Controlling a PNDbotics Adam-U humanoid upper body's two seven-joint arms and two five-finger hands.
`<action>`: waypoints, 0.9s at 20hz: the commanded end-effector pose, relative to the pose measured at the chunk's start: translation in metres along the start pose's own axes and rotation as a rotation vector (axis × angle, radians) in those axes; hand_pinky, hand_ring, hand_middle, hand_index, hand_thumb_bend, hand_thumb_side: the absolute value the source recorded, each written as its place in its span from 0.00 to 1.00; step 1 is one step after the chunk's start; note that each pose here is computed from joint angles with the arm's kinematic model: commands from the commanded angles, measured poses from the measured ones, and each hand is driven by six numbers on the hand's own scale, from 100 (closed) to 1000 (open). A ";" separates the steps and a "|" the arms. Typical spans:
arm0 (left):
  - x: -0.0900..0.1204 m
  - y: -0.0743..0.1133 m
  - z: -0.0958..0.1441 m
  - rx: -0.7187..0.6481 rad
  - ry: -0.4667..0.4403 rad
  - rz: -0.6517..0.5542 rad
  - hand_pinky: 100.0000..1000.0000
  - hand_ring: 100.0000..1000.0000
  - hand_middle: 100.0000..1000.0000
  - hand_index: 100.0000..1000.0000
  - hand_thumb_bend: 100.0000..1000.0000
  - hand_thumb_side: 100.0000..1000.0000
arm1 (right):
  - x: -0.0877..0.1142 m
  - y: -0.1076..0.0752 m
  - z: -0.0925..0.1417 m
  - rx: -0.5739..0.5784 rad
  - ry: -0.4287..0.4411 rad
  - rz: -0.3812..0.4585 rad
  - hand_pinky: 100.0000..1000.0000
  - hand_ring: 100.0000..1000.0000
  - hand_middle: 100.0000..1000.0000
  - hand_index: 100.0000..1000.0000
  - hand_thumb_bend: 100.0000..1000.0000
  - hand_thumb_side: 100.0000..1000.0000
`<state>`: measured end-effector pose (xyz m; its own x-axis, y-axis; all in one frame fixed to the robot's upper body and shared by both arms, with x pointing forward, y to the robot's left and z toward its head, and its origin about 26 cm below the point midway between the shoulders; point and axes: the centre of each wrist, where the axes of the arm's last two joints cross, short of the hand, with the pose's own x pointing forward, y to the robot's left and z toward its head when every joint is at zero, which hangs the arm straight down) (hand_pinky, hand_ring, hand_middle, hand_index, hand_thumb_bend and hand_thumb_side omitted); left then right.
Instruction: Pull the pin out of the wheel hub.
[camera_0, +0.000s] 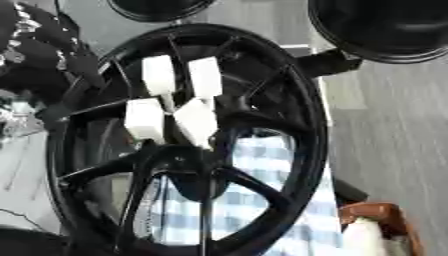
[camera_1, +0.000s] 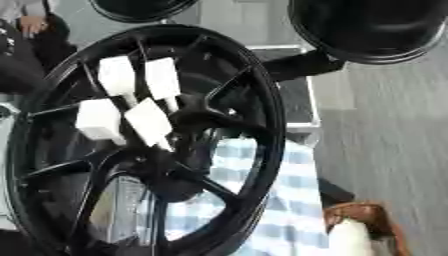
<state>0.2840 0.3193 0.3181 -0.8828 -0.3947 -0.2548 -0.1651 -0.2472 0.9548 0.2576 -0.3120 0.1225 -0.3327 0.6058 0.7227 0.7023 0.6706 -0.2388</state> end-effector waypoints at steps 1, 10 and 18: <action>0.001 0.013 0.002 -0.016 0.011 -0.043 0.74 0.67 0.64 0.83 0.04 0.32 | 0.005 -0.001 -0.005 0.002 -0.022 -0.009 0.67 0.50 0.37 0.73 0.00 0.45; -0.002 0.024 -0.008 -0.047 0.024 -0.049 0.77 0.71 0.68 0.86 0.08 0.32 | 0.005 0.000 -0.004 0.008 -0.018 -0.015 0.67 0.50 0.37 0.73 0.00 0.46; -0.021 0.016 -0.018 -0.003 0.138 0.094 0.79 0.71 0.67 0.84 0.00 0.52 | 0.006 0.001 -0.004 0.016 -0.013 -0.019 0.67 0.50 0.37 0.73 0.00 0.48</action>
<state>0.3073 0.3049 0.3297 -0.8417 -0.5070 -0.1856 -0.0875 -0.2112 0.9735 0.2591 -0.3086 0.1233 -0.3370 0.5973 0.7278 0.6888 0.6834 -0.2419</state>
